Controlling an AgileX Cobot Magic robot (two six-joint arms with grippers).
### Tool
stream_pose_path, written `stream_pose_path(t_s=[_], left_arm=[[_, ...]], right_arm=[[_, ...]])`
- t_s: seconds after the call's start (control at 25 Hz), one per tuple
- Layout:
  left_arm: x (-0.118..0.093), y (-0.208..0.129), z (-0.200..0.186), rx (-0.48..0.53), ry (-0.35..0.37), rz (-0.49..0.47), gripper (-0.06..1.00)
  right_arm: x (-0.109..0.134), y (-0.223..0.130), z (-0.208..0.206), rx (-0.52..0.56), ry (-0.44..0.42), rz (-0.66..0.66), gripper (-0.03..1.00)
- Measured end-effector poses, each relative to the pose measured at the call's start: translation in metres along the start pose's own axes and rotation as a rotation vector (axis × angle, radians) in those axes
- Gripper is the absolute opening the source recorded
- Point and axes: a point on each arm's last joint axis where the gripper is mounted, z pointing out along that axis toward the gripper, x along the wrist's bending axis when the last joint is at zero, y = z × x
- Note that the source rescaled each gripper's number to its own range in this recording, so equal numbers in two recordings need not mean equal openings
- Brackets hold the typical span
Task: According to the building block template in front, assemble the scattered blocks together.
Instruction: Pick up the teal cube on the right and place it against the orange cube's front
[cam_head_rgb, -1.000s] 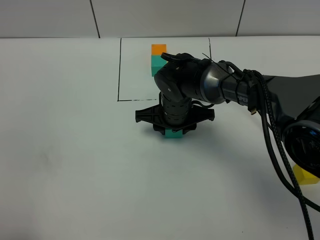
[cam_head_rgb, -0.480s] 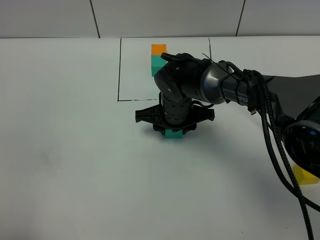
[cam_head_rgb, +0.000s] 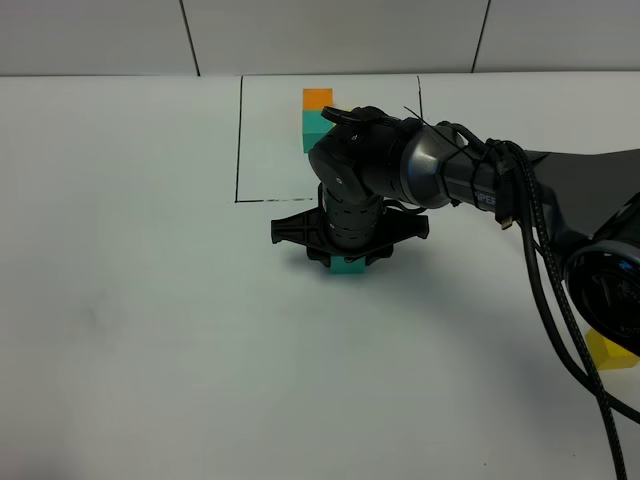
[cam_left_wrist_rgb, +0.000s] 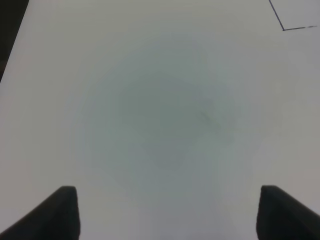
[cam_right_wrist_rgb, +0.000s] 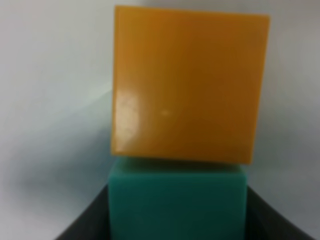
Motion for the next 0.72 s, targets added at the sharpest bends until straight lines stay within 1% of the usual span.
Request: stream_pose_path(t_s=[0.72], left_arm=[[0.0,0.0,0.0,0.0,0.0,0.0,0.65]], right_arm=[[-0.0001,0.0006,0.0009,-0.007,-0.002,-0.006,0.01]])
